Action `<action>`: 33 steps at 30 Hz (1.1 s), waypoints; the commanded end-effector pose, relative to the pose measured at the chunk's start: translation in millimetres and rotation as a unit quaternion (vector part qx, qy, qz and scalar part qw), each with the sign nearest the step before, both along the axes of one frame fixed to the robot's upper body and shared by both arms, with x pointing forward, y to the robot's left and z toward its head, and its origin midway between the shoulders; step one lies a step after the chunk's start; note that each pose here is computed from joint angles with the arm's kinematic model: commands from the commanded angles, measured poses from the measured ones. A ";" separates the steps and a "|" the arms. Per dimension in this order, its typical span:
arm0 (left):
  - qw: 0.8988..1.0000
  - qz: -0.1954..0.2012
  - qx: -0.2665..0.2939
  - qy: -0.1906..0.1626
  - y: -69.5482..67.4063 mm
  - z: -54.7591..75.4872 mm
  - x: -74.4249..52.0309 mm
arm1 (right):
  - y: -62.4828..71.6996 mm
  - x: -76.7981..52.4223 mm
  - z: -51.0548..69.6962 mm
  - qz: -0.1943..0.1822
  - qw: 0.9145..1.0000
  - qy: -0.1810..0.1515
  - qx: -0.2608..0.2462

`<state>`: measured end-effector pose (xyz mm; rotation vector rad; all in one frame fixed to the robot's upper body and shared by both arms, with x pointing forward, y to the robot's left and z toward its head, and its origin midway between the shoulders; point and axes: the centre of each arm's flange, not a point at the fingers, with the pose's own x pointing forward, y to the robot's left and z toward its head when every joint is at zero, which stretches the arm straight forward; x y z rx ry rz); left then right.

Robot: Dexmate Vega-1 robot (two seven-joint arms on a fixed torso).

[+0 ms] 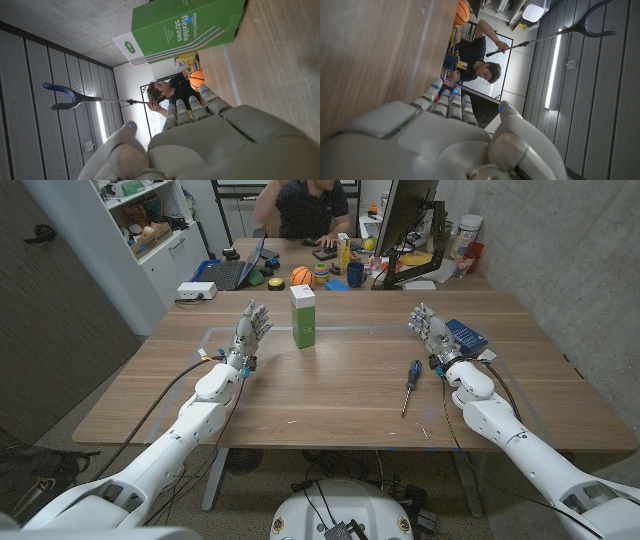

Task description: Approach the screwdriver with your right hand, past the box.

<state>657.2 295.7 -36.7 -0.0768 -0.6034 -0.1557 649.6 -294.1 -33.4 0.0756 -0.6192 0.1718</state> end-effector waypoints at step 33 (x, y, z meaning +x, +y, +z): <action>1.000 0.017 -0.020 -0.002 6.5 -10.9 0.6 | -2.6 -46.8 19.5 -0.083 0.991 -0.102 -0.040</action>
